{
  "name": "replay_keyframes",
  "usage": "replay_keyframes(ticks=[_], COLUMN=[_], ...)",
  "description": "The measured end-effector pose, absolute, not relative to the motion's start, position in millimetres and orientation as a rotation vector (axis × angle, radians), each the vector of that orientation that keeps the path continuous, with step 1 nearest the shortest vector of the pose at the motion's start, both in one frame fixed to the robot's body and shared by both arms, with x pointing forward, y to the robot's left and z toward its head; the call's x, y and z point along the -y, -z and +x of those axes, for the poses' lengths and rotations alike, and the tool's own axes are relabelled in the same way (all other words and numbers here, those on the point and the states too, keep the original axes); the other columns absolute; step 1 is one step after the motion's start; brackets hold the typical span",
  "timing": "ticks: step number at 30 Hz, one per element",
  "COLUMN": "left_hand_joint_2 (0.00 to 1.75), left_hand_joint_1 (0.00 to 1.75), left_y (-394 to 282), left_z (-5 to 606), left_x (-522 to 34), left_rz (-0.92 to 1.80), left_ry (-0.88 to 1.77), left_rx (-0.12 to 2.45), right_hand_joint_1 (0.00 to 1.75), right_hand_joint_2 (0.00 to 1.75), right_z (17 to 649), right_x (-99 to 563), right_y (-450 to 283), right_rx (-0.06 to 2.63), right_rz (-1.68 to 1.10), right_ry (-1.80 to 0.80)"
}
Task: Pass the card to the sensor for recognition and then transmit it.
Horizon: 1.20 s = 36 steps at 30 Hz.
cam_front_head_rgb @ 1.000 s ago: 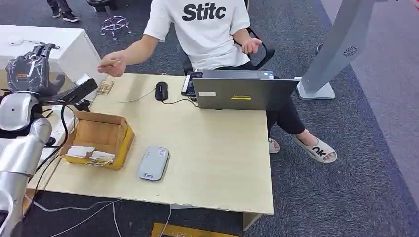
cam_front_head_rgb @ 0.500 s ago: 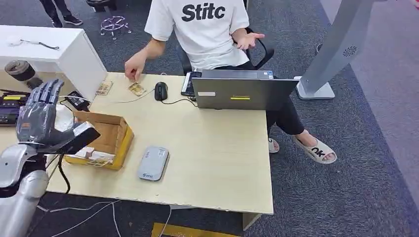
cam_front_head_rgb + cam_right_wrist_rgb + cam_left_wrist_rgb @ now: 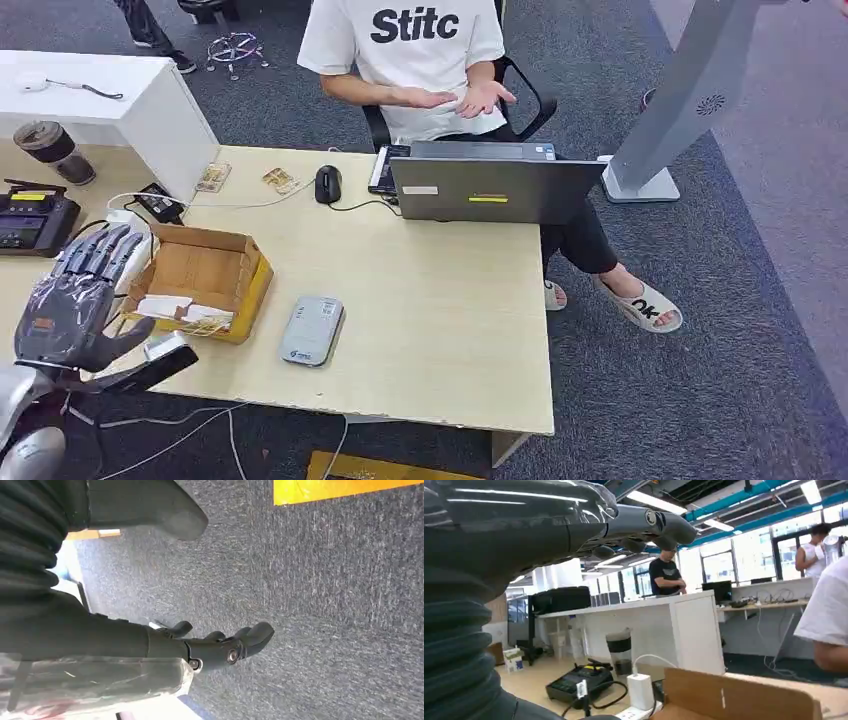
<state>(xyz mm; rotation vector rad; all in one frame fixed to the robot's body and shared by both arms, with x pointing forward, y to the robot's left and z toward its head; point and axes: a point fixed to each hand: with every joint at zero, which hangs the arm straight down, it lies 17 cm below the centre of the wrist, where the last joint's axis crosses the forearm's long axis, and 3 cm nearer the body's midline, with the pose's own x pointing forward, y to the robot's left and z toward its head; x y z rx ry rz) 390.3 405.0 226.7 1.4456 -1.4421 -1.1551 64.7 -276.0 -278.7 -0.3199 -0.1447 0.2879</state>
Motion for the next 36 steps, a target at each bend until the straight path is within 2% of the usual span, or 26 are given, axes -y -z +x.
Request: replay_keyframes(ticks=[8, 26, 36], left_hand_joint_2=[1.75, 1.75, 1.75], left_hand_joint_1=[0.0, 0.0, 0.0], left_y=[-219.3, -159.0, -117.9], left_z=[371.6, 375.8, 380.8], left_x=[-416.8, -449.2, -454.8], left_rz=[1.421, 1.424, 1.391], left_ry=[1.343, 1.31, 1.25], left_rx=[1.294, 1.085, 1.051], right_hand_joint_1=[0.0, 0.0, 0.0], right_hand_joint_2=[1.75, 1.75, 1.75], right_z=[63.2, 63.0, 65.0], right_x=[266.5, 259.1, 258.0], right_y=[278.4, 278.3, 278.1], right_rx=[0.135, 0.129, 0.134], right_rz=[-0.306, -0.293, -0.291], right_ry=[-0.249, -0.269, -0.288])
